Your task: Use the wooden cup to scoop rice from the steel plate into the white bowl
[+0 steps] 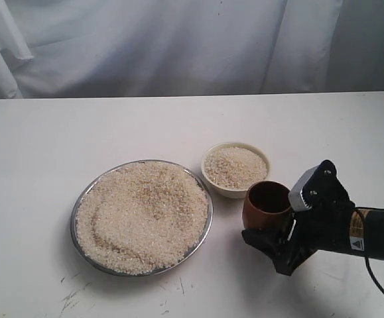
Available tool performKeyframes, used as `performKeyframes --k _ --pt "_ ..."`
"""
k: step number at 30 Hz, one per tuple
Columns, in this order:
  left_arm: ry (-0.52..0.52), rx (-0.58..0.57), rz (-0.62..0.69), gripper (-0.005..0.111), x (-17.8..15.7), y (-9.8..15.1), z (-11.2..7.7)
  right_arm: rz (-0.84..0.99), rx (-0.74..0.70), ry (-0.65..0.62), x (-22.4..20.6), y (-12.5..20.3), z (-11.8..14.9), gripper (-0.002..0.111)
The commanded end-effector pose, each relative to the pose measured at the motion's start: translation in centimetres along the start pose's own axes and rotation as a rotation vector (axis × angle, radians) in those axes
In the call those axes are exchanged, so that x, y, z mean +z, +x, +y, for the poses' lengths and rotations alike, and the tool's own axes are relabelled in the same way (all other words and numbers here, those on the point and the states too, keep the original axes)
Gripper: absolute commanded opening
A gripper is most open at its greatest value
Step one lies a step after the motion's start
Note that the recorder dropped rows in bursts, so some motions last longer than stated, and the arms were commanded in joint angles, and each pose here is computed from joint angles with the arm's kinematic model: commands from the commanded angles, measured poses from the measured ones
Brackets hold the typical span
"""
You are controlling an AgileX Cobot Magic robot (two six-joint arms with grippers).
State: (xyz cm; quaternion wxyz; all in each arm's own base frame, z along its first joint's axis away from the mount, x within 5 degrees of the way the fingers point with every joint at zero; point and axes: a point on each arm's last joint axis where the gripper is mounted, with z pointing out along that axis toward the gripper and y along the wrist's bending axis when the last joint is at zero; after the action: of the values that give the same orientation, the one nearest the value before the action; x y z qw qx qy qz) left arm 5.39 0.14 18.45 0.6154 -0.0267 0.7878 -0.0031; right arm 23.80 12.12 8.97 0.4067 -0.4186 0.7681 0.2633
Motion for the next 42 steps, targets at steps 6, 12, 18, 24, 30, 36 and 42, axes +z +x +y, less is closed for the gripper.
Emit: performKeyframes --k 6,12,18,24,30,36,42 --pt "0.003 0.002 -0.013 0.0 0.0 0.0 0.0 -0.054 0.078 -0.038 0.5 1.4 -0.7 0.103" --pt "0.003 0.002 -0.013 0.0 0.0 0.0 0.0 -0.104 0.015 -0.024 -0.5 -0.4 -0.7 0.103" --pt "0.003 0.002 -0.013 0.0 0.0 0.0 0.0 -0.229 -0.062 0.068 -3.0 -4.5 -0.8 0.103" --pt "0.003 0.002 -0.013 0.0 0.0 0.0 0.0 -0.393 -0.085 0.253 -7.1 -9.2 -0.8 0.078" --pt "0.003 0.002 -0.013 0.0 0.0 0.0 0.0 -0.502 -0.071 0.319 -11.7 -12.6 1.2 0.006" --pt "0.003 0.002 -0.013 0.0 0.0 0.0 0.0 -0.63 0.01 0.38 -14.6 -14.2 2.2 0.0" --pt "0.003 0.002 -0.013 0.0 0.0 0.0 0.0 -0.501 0.083 0.578 -15.4 -13.2 1.2 0.0"
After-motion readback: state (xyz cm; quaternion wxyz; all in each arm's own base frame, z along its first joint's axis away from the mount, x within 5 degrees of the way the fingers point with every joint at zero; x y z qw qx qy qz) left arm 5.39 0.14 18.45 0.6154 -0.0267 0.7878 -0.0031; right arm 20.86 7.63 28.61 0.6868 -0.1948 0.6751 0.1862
